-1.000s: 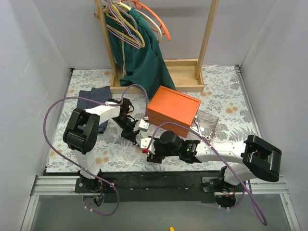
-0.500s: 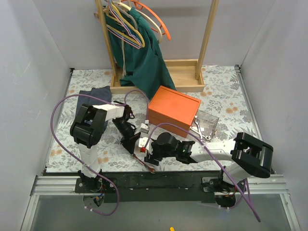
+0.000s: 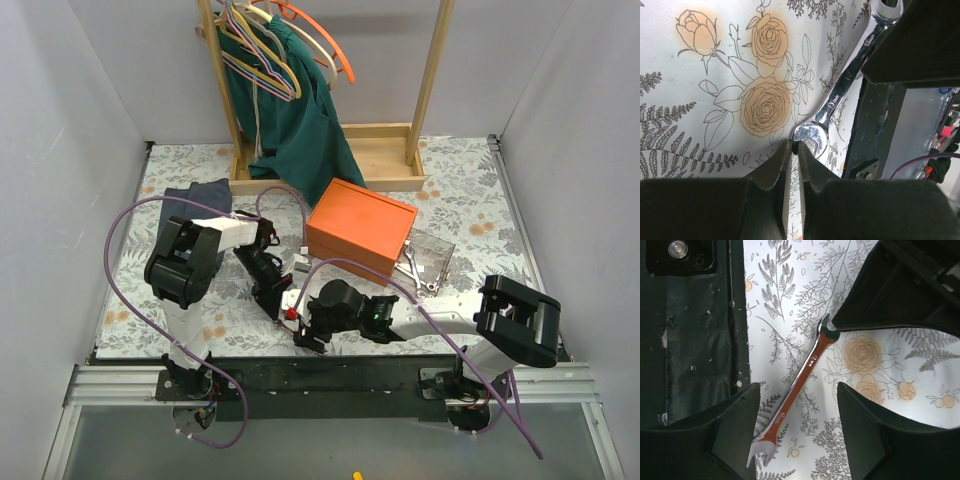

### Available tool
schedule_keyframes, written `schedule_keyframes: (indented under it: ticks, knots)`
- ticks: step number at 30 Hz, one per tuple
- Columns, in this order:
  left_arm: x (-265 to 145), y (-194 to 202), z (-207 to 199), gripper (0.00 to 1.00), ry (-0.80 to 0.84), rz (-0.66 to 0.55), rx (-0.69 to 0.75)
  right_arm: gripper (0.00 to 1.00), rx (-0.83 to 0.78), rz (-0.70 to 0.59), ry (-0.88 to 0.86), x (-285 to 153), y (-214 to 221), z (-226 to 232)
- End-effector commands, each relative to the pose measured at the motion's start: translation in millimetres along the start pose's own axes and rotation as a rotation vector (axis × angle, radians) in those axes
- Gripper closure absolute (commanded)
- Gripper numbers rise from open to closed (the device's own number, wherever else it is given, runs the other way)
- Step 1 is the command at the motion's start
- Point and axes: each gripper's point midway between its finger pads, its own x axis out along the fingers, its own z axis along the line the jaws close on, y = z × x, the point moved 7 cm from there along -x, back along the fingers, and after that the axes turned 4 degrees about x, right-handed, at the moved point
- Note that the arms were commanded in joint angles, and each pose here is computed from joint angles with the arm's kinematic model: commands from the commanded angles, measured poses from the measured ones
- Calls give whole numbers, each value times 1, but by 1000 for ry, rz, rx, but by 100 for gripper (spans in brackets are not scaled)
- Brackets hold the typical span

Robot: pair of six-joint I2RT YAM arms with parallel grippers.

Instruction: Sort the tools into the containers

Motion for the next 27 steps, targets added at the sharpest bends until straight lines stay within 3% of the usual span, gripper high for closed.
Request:
schedule_keyframes:
  ticks: [1, 11, 18, 20, 21, 22, 23, 24, 27]
  knots:
    - [-5, -13, 20, 100, -109, -39, 59, 29, 36, -24, -3, 10, -11, 3]
    - [-7, -16, 7, 100, -51, -71, 13, 37, 127, 48, 90, 20, 18, -4]
    - [-8, -12, -2, 100, -24, -78, -15, 43, 132, 92, 48, 22, 32, -1]
    - [-9, -13, -3, 100, -22, -86, -16, 54, 137, 99, 28, 23, 34, -1]
    - [-9, -14, -3, 100, -22, -90, -22, 67, 147, 101, 23, 23, 34, -2]
    - [-9, -14, -4, 100, -22, -90, -26, 89, 150, 107, 31, 24, 36, -3]
    - [-10, -14, -4, 100, -23, -93, -33, 98, 154, 109, 50, 24, 37, -6]
    - [-10, -15, -6, 98, -21, -97, -42, 99, 156, 108, 59, 24, 38, -8]
    - [-16, -18, -8, 76, -58, -127, -38, 99, 135, 104, 74, 23, 37, -12]
